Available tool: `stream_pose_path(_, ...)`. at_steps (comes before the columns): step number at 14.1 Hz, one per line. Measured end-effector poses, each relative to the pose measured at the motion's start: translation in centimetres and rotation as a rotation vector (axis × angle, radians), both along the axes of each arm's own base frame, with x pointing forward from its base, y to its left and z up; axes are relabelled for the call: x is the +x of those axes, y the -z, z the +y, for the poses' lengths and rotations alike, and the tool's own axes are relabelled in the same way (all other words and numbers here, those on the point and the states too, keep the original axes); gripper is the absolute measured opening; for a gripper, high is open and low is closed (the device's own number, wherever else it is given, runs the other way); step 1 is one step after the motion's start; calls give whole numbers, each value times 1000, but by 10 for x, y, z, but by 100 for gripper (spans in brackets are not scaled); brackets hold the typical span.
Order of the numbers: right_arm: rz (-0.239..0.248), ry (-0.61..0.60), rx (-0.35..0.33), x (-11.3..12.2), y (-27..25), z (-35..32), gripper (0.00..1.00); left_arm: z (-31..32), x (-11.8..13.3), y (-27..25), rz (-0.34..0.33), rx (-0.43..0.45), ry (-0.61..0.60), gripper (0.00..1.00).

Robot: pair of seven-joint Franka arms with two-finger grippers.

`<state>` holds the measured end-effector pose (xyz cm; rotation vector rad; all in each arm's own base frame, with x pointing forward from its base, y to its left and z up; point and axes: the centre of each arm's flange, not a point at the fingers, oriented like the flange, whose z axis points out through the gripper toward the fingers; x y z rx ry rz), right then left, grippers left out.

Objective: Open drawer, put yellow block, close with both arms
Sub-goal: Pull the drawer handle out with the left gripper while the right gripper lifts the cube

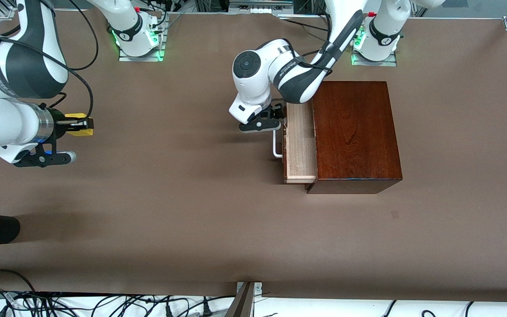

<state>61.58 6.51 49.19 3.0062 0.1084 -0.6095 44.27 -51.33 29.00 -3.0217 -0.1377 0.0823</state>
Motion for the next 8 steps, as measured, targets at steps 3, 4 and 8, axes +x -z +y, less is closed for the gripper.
stream_pose_path(3,8,4,-2,0,1,-2,56,-8,-2,0,-8,0,1,100)
stream_pose_path(4,12,6,-3,-1,0,-3,56,-13,-3,0,-11,-3,0,100)
stream_pose_path(8,19,9,-6,-3,-9,0,56,-22,-3,2,-16,2,-5,100)
